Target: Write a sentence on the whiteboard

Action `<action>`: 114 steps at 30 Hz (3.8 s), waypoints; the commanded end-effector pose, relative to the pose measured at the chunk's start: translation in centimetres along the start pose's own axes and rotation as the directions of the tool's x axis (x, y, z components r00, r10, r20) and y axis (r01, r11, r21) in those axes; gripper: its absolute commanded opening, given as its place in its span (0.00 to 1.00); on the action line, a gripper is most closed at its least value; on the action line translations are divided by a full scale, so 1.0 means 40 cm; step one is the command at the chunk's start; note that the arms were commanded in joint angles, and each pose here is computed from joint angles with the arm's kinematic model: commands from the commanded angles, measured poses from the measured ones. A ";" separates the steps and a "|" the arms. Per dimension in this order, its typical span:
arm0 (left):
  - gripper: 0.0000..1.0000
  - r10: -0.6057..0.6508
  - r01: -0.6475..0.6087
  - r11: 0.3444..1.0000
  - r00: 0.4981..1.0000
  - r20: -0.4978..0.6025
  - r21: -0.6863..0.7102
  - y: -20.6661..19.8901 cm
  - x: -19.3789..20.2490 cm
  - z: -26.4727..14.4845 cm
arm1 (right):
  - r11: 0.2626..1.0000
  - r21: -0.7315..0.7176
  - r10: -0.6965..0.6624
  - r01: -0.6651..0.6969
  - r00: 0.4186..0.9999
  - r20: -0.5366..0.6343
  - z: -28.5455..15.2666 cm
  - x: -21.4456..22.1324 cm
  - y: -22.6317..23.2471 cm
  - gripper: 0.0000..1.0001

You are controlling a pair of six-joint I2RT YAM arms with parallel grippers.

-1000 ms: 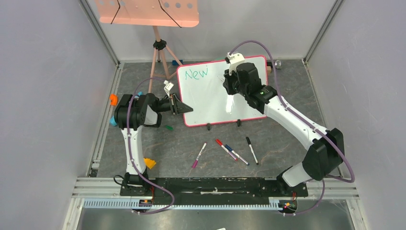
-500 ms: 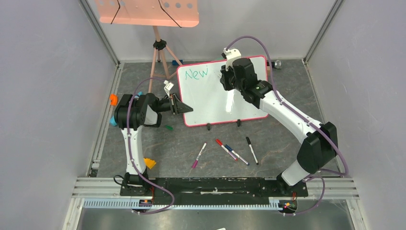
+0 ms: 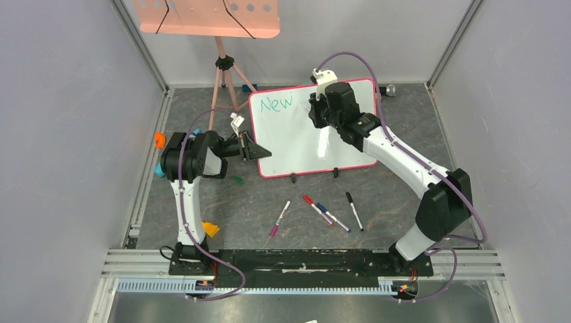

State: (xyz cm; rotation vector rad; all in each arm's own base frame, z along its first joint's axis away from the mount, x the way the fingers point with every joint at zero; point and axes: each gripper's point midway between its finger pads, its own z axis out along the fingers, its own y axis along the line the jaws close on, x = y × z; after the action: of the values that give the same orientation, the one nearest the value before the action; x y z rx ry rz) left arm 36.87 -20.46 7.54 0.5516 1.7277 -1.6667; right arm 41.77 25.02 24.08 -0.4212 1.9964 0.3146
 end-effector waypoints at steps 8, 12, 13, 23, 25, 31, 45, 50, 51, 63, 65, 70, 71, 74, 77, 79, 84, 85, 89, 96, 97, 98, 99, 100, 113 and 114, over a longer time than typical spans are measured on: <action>0.02 0.041 -0.031 0.995 0.994 0.101 -0.093 0.074 -0.023 -0.017 | 0.999 -0.033 0.021 -0.019 0.998 0.058 0.011 -0.059 0.023 0.00; 0.02 0.042 -0.033 0.995 0.994 0.101 -0.093 0.075 -0.023 -0.017 | 1.000 -0.025 0.017 -0.016 0.998 0.066 0.007 -0.065 0.018 0.00; 0.02 0.042 -0.033 0.995 0.994 0.101 -0.093 0.075 -0.024 -0.018 | 1.000 -0.013 0.017 -0.016 0.997 0.069 0.003 -0.067 0.013 0.00; 0.02 0.039 -0.030 0.995 0.994 0.100 -0.092 0.075 -0.022 -0.016 | 0.997 0.076 0.002 -0.007 0.998 0.067 -0.016 -0.071 -0.030 0.00; 0.02 0.039 -0.030 0.995 0.994 0.101 -0.092 0.075 -0.023 -0.016 | 0.997 0.081 -0.001 -0.004 0.998 0.057 -0.009 -0.069 -0.032 0.00; 0.02 0.041 -0.031 0.995 0.994 0.102 -0.093 0.076 -0.025 -0.017 | 0.996 0.084 -0.003 -0.003 0.997 0.071 -0.007 -0.084 -0.036 0.00; 0.02 0.038 -0.029 0.995 0.994 0.100 -0.091 0.075 -0.023 -0.016 | 0.993 0.122 -0.002 -0.005 0.998 0.058 0.003 -0.080 -0.058 0.00; 0.02 0.039 -0.030 0.996 0.994 0.098 -0.090 0.074 -0.023 -0.016 | 0.992 0.123 0.000 -0.006 0.999 0.051 0.011 -0.074 -0.058 0.00; 0.02 0.039 -0.029 0.995 0.994 0.100 -0.091 0.075 -0.024 -0.017 | 0.992 0.127 0.000 -0.007 0.999 0.052 0.011 -0.074 -0.059 0.00; 0.02 0.038 -0.029 0.996 0.994 0.098 -0.089 0.074 -0.023 -0.016 | 0.987 0.163 -0.011 0.005 0.999 0.031 0.034 -0.055 -0.078 0.00; 0.02 0.038 -0.029 0.996 0.994 0.099 -0.090 0.075 -0.024 -0.017 | 0.987 0.160 -0.011 0.006 1.000 0.026 0.043 -0.052 -0.076 0.00; 0.02 0.036 -0.027 0.996 0.995 0.098 -0.089 0.074 -0.023 -0.017 | 0.991 0.132 -0.013 0.011 1.000 0.016 0.056 -0.045 -0.065 0.00; 0.02 0.036 -0.027 0.996 0.994 0.099 -0.090 0.075 -0.023 -0.017 | 0.992 0.124 -0.014 0.013 1.000 0.012 0.058 -0.042 -0.061 0.00; 0.02 0.036 -0.027 0.996 0.995 0.097 -0.089 0.075 -0.023 -0.017 | 0.995 0.096 -0.021 0.022 1.000 -0.007 0.060 -0.029 -0.049 0.00; 0.02 0.037 -0.028 0.996 0.995 0.097 -0.088 0.074 -0.023 -0.016 | 0.997 0.067 -0.026 0.028 0.999 -0.027 0.058 -0.012 -0.039 0.00; 0.02 0.036 -0.027 0.996 0.995 0.097 -0.088 0.074 -0.023 -0.017 | 0.998 0.055 -0.028 0.030 0.999 -0.040 0.053 0.003 -0.034 0.00; 0.02 0.035 -0.027 0.996 0.995 0.096 -0.087 0.074 -0.022 -0.017 | 0.998 0.058 -0.032 0.035 0.998 -0.055 0.036 0.025 -0.039 0.00; 0.02 0.037 -0.028 0.996 0.995 0.096 -0.086 0.073 -0.024 -0.016 | 0.997 0.063 -0.033 0.037 0.998 -0.056 0.032 0.026 -0.042 0.00; 0.02 0.037 -0.028 0.996 0.995 0.096 -0.087 0.073 -0.024 -0.016 | 0.995 0.095 -0.035 0.040 0.998 -0.055 0.021 0.026 -0.057 0.00; 0.02 0.036 -0.027 0.996 0.995 0.096 -0.087 0.074 -0.023 -0.016 | 0.988 0.152 -0.020 0.026 0.999 -0.042 0.036 0.003 -0.089 0.00; 0.02 0.036 -0.028 0.996 0.995 0.097 -0.087 0.074 -0.024 -0.017 | 0.987 0.157 -0.020 0.027 0.999 -0.042 0.039 0.001 -0.090 0.00; 0.02 0.036 -0.027 0.996 0.995 0.096 -0.087 0.074 -0.023 -0.017 | 0.986 0.163 -0.018 0.024 0.999 -0.037 0.042 -0.006 -0.095 0.00; 0.02 0.036 -0.028 0.996 0.995 0.095 -0.086 0.073 -0.023 -0.016 | 0.986 0.166 -0.017 0.023 0.999 -0.035 0.044 -0.011 -0.096 0.00; 0.02 0.036 -0.028 0.996 0.995 0.097 -0.087 0.074 -0.024 -0.017 | 0.985 0.170 -0.017 0.022 0.999 -0.032 0.047 -0.015 -0.098 0.00; 0.02 0.036 -0.027 0.996 0.995 0.096 -0.086 0.073 -0.024 -0.016 | 0.982 0.186 -0.013 0.014 1.000 -0.006 0.071 -0.057 -0.110 0.00; 0.02 0.035 -0.027 0.996 0.995 0.095 -0.085 0.073 -0.024 -0.016 | 0.982 0.186 -0.015 0.016 1.000 -0.005 0.072 -0.061 -0.110 0.00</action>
State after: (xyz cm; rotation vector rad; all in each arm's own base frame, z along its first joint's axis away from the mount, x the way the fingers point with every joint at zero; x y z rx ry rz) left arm 36.98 -20.47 7.50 0.5375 1.7369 -1.6781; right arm 45.66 23.55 24.52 -0.3432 2.0103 0.1722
